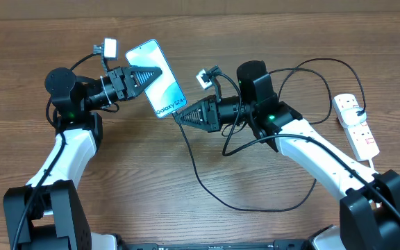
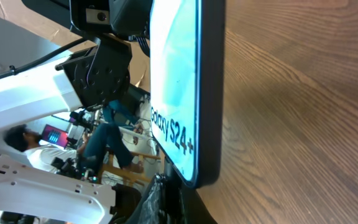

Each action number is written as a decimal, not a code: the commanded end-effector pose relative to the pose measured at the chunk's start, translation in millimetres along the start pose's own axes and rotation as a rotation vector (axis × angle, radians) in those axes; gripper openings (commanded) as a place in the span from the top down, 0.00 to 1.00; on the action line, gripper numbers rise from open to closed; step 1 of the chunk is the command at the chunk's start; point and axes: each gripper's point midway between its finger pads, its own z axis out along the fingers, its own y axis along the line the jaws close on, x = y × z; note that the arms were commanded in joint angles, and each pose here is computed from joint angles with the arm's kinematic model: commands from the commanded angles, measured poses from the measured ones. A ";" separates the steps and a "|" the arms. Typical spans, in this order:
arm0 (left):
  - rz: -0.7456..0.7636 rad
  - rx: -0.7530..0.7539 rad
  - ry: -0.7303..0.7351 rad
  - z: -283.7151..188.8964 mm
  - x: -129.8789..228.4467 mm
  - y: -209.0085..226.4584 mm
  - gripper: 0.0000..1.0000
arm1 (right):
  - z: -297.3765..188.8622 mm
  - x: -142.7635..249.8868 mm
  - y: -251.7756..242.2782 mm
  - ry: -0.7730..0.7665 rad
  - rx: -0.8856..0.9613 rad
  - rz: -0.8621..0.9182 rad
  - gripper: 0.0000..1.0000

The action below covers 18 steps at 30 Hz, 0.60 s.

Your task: Plug charger to phone and switch on socket

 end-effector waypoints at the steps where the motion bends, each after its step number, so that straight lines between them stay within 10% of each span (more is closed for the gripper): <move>1: 0.023 0.065 0.153 7.6 26.1 -16.5 0.96 | -3.7 -21.1 5.2 -0.074 0.047 -0.091 0.95; 12: 0.075 0.037 0.109 7.5 20.6 -5.4 0.96 | -14.0 22.8 -32.5 0.068 0.181 -0.065 0.64; 18: -0.014 -0.074 0.048 6.9 20.3 29.7 0.96 | -28.3 49.9 -30.5 0.154 0.245 -0.035 0.30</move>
